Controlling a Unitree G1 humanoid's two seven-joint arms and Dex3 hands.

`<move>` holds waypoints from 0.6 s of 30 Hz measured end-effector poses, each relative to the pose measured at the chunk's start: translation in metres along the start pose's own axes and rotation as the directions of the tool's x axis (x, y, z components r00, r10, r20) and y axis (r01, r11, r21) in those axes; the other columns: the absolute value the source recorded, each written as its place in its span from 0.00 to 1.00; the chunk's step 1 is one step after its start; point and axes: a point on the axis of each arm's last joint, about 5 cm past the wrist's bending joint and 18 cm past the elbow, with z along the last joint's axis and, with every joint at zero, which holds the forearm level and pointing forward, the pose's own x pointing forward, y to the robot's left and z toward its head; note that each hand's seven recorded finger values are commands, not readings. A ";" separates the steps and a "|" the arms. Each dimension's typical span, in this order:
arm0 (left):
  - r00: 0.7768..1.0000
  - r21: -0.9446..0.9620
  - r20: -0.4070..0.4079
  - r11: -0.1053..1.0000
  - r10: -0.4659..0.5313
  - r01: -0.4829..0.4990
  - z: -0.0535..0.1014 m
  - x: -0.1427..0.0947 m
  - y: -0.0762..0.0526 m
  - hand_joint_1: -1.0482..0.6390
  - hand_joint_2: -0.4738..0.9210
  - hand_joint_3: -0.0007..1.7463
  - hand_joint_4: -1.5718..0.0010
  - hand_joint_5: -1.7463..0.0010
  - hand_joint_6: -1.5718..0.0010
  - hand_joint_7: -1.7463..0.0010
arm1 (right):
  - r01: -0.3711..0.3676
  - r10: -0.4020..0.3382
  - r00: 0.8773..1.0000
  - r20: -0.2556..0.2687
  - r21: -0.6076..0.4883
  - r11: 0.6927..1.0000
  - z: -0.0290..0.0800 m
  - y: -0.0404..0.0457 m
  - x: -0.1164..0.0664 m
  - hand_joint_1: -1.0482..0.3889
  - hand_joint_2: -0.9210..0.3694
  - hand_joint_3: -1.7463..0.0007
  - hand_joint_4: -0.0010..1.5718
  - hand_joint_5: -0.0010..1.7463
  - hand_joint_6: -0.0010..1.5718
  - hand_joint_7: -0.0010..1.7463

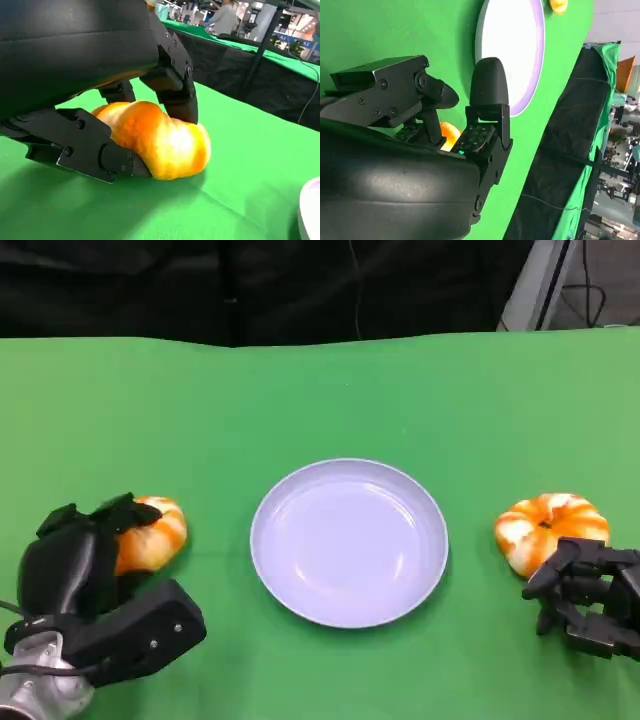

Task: Grasp the bread from the table and place it into the plate.

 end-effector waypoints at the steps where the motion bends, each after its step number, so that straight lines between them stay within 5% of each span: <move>1: 1.000 0.000 0.000 1.000 0.000 0.000 0.000 0.000 0.000 0.56 1.00 0.27 0.75 0.00 0.69 0.14 | 0.000 0.000 1.000 0.000 0.000 1.000 0.000 0.0000 0.000 0.81 0.08 0.57 0.53 0.85 0.55 0.65; 18: 1.000 -0.006 0.016 1.000 0.024 -0.024 0.001 0.000 -0.001 0.57 1.00 0.26 0.75 0.00 0.69 0.16 | 0.002 -0.002 1.000 -0.001 -0.001 1.000 0.000 0.0001 0.000 0.80 0.07 0.59 0.54 0.84 0.55 0.63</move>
